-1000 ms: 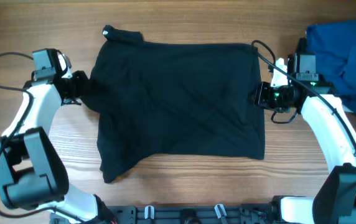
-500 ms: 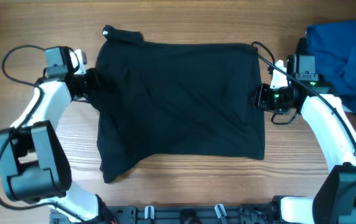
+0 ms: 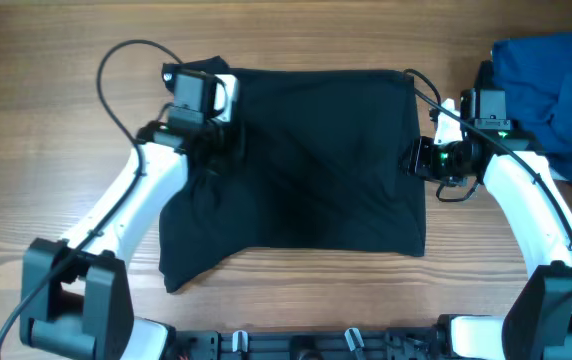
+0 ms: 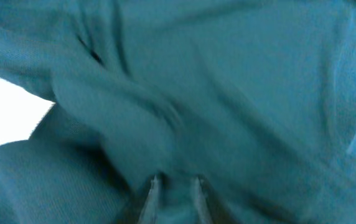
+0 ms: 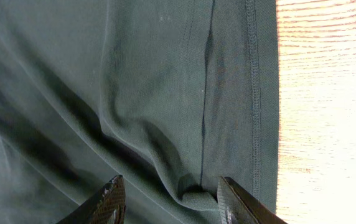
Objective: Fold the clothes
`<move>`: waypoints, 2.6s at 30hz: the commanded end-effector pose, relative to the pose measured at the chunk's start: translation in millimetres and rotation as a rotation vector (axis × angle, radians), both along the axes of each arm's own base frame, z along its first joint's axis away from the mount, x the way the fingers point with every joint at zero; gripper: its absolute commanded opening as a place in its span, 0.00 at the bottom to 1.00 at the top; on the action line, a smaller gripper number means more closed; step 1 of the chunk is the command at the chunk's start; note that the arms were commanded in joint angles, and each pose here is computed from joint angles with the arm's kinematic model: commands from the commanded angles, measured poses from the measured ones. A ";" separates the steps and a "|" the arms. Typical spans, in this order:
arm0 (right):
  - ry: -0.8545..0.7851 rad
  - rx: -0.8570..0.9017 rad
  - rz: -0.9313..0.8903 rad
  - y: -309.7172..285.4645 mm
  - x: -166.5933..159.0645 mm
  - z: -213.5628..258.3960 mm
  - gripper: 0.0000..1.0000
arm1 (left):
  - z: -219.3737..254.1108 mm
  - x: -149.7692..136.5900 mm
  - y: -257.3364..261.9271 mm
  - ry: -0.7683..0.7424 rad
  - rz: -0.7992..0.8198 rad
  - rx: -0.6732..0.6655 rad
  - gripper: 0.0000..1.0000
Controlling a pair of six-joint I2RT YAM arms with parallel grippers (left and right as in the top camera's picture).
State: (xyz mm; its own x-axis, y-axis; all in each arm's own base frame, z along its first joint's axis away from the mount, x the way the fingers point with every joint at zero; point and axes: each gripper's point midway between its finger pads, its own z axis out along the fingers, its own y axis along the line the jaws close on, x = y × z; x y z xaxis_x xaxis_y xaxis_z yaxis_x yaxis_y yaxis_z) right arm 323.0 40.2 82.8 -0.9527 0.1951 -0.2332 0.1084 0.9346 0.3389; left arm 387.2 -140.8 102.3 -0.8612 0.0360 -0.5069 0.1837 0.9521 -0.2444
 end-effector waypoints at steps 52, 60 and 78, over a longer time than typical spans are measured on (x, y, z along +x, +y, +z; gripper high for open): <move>-0.006 -0.014 0.032 0.1 2.5 0.5 0.49 | 11.8 -17.7 52.1 0.156 0.237 0.032 0.04; -0.002 -0.008 0.033 1.2 1.4 0.5 0.49 | -51.6 -45.1 -38.1 0.269 -0.006 0.117 0.04; 0.009 -0.007 0.033 1.3 -1.0 -0.1 0.49 | 18.6 -10.6 -9.2 0.123 0.098 0.092 0.69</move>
State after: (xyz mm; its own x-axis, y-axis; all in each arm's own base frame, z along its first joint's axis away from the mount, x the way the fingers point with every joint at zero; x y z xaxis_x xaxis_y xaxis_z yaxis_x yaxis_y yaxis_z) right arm 318.2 40.4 81.2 -0.9591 0.1817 -0.2172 0.1018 0.9370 0.3341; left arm 358.5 -178.2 88.0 -0.9449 0.0730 -0.3192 0.1308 0.9778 -0.1636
